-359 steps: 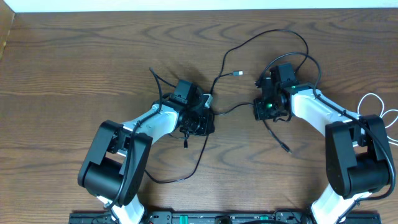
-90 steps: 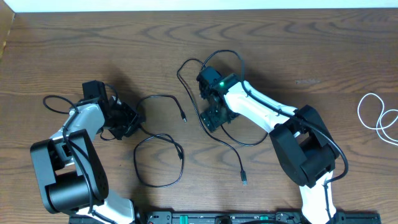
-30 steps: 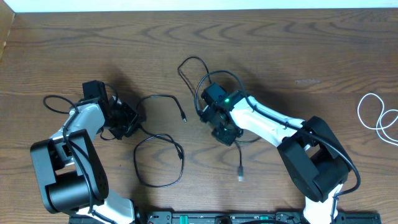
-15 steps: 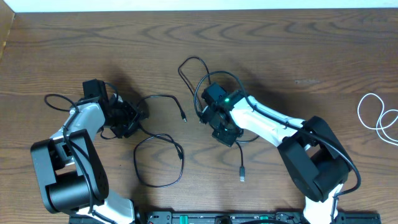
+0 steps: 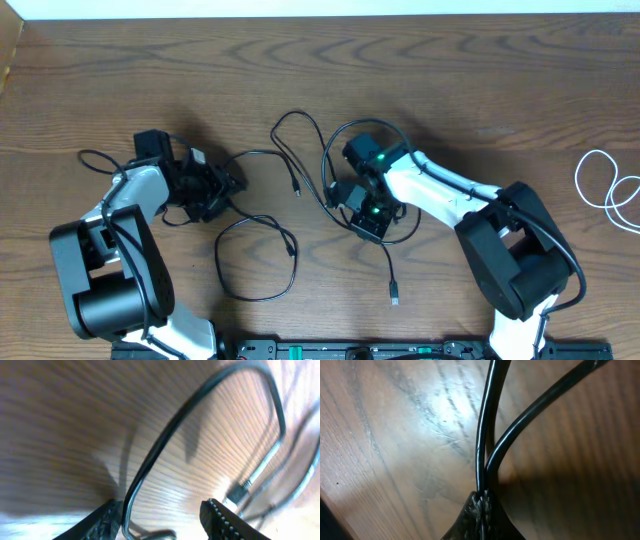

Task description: Untangle cables

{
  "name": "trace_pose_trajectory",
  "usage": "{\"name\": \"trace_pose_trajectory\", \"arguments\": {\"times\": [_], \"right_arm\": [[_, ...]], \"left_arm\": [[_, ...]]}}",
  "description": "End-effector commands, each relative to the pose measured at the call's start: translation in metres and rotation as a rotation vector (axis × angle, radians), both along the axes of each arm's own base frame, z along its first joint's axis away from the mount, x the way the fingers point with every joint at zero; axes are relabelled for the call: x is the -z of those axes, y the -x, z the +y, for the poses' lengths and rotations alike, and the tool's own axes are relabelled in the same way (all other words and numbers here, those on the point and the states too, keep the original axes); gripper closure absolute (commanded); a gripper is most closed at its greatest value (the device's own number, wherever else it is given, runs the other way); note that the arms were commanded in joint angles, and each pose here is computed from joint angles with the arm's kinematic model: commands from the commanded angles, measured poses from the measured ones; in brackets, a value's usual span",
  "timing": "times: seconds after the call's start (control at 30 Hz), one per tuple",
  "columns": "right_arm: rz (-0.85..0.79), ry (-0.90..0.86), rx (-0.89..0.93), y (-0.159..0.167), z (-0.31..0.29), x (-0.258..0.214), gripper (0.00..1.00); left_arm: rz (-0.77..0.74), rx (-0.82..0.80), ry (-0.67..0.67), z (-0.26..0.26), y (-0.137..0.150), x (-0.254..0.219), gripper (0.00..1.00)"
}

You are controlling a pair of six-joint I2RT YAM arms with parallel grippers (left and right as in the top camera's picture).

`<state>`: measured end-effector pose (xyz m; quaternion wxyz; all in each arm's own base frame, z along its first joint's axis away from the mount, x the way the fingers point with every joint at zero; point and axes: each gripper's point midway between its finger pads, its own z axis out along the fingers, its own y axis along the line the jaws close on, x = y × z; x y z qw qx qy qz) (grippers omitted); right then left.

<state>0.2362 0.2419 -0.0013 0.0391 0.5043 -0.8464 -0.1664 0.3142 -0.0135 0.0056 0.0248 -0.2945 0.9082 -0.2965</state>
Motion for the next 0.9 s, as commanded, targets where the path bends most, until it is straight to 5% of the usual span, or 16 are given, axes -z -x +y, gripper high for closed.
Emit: {"name": "trace_pose_trajectory", "arguments": {"times": [0.0, 0.27, 0.4, 0.57, 0.73, 0.87], "right_arm": [[0.051, -0.042, 0.026, 0.001, -0.004, 0.002, 0.99], [0.132, -0.172, 0.113, -0.006, -0.003, -0.010, 0.99], [0.185, -0.250, 0.152, -0.006, 0.000, -0.019, 0.99], [0.197, -0.262, 0.178, -0.010, -0.004, -0.021, 0.99], [0.199, -0.260, 0.204, -0.013, -0.008, -0.021, 0.79], [0.187, -0.209, 0.290, -0.024, -0.018, -0.016, 0.72]], "left_arm": [[0.107, 0.114, 0.071, -0.020, 0.044, 0.037, 0.43], [-0.033, 0.088, 0.069, -0.020, 0.022, -0.010, 0.43], [-0.210, 0.034, 0.011, -0.014, 0.007, -0.070, 0.27], [-0.324, -0.023, -0.101, -0.006, 0.013, -0.117, 0.27], [-0.306, 0.020, -0.181, -0.014, 0.026, -0.118, 0.27], [-0.270, 0.104, -0.166, -0.038, 0.033, -0.110, 0.28]]}}
